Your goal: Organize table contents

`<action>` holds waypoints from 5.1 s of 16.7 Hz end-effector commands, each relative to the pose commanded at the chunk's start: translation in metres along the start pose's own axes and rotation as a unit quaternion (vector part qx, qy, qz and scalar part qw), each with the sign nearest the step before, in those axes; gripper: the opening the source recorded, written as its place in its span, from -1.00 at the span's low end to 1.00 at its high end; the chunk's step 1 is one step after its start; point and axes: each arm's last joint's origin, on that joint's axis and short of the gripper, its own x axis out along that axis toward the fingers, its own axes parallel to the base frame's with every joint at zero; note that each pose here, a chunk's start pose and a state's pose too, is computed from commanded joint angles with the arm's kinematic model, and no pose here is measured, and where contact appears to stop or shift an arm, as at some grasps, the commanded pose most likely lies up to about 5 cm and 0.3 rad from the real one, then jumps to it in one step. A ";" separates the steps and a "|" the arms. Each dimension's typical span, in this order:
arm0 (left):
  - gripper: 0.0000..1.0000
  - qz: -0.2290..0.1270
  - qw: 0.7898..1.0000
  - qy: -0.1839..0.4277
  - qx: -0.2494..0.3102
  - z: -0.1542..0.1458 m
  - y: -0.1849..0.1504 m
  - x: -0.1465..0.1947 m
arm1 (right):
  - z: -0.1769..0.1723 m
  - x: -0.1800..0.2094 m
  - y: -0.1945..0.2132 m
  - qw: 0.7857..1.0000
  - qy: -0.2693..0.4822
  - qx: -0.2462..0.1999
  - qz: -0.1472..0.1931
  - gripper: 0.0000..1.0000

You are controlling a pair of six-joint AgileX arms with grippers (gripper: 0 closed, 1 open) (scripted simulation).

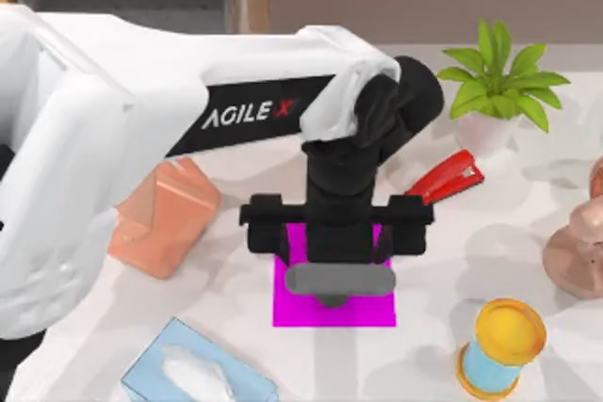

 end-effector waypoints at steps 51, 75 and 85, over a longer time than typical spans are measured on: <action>1.00 0.000 0.177 -0.008 -0.984 0.068 -0.413 0.038 | 0.000 0.000 0.000 1.000 0.000 0.000 0.000 1.00; -1.00 0.009 0.175 -0.010 -0.985 0.067 -0.413 0.023 | 0.000 0.000 0.000 1.000 0.000 0.000 0.000 1.00; -1.00 0.008 0.175 -0.011 -0.984 0.067 -0.413 -0.002 | 0.000 0.000 0.000 1.000 0.000 0.000 0.000 1.00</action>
